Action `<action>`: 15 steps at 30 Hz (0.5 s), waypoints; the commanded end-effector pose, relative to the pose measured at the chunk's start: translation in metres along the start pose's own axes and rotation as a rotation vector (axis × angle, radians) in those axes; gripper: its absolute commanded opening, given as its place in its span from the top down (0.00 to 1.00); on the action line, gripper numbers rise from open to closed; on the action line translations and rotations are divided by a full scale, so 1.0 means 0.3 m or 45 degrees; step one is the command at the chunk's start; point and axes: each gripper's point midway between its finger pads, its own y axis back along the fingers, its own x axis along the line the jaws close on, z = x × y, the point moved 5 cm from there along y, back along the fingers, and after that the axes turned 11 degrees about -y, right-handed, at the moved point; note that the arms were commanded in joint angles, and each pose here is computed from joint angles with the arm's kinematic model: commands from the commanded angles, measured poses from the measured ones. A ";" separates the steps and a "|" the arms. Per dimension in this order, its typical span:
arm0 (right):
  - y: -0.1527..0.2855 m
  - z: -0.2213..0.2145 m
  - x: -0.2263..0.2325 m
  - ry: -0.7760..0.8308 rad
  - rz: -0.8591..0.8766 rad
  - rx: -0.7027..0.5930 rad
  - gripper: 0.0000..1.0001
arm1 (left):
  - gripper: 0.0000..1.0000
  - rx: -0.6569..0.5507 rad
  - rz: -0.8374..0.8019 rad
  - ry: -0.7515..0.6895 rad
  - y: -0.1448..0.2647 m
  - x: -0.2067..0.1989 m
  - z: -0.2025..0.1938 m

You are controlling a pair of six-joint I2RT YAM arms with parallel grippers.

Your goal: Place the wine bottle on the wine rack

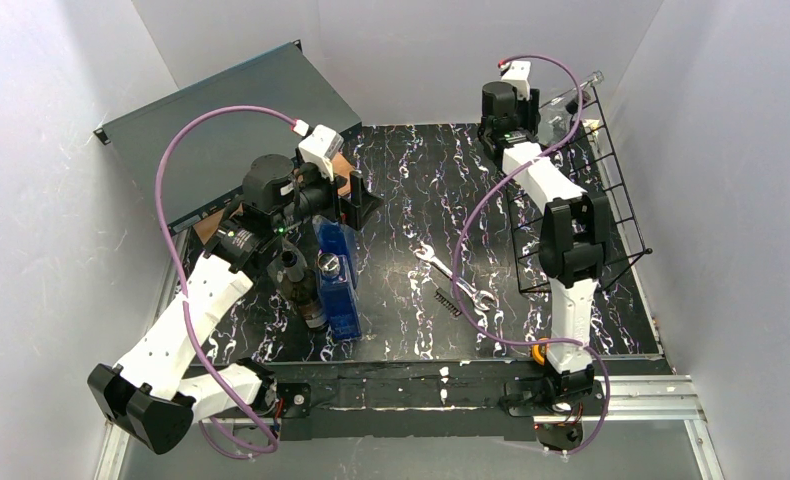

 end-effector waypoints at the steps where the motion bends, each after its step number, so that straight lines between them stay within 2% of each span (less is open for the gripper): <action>1: -0.034 0.050 -0.014 -0.068 -0.108 -0.141 0.48 | 0.01 -0.087 -0.014 -0.035 0.040 -0.018 0.069; 5: -0.022 0.032 -0.030 -0.075 -0.106 -0.141 0.48 | 0.01 -0.084 -0.022 -0.032 0.037 -0.021 0.071; 8: -0.015 0.038 -0.028 -0.070 -0.073 -0.119 0.41 | 0.01 -0.077 -0.038 -0.029 0.030 -0.028 0.067; 15: 0.030 0.055 0.021 -0.023 0.038 -0.016 0.32 | 0.01 -0.077 -0.045 -0.025 0.030 -0.034 0.066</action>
